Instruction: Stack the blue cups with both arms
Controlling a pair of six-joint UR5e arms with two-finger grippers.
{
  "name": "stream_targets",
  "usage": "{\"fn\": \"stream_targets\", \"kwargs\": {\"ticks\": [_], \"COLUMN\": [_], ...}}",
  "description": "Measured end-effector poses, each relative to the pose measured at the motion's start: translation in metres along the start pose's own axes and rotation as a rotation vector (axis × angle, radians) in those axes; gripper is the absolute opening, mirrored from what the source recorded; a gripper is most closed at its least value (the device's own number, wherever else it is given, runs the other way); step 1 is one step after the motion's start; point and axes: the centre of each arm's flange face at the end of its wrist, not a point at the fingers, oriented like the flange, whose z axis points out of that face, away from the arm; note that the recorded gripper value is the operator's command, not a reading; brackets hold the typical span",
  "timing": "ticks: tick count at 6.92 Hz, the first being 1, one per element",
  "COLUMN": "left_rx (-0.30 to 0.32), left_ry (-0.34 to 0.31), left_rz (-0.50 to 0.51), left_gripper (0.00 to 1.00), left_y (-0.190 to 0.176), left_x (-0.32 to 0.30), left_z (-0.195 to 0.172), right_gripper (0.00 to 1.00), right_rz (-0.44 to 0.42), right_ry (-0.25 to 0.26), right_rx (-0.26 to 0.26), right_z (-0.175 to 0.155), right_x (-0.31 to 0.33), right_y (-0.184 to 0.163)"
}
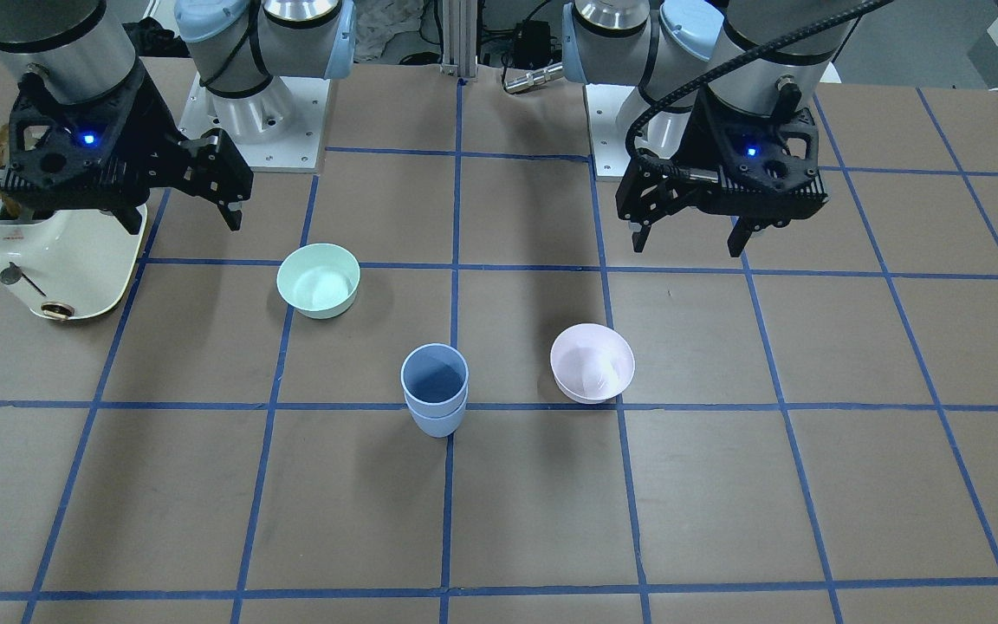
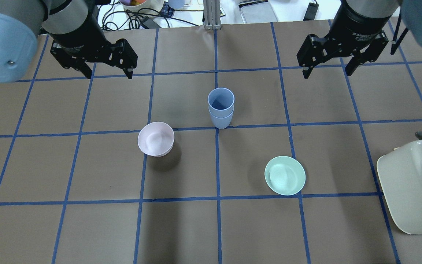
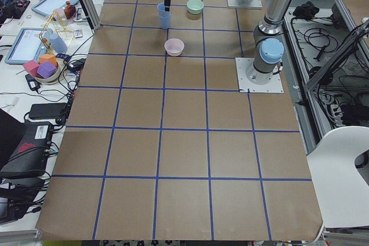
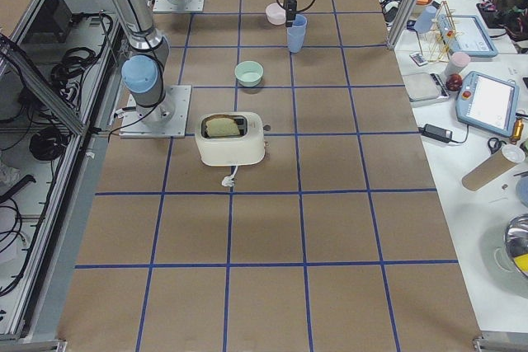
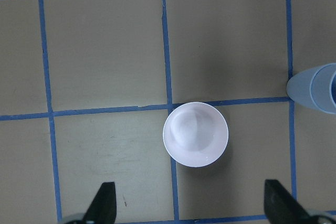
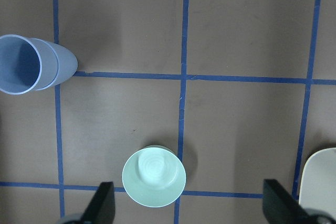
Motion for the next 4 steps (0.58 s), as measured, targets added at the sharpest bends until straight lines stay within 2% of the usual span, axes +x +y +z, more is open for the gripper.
{"fn": "stream_targets", "kwargs": {"ticks": [4], "left_rx": [0.0], "left_ry": [0.0], "left_rz": [0.0], "left_gripper": [1.0], "left_y": [0.0], "left_x": [0.0002], "left_z": [0.0], "right_gripper": [1.0], "right_rz": [0.003], "right_ry": [0.005], "right_rx": [-0.001], "right_z": [0.001], "right_x": [0.0012], "right_y": [-0.0002]}}
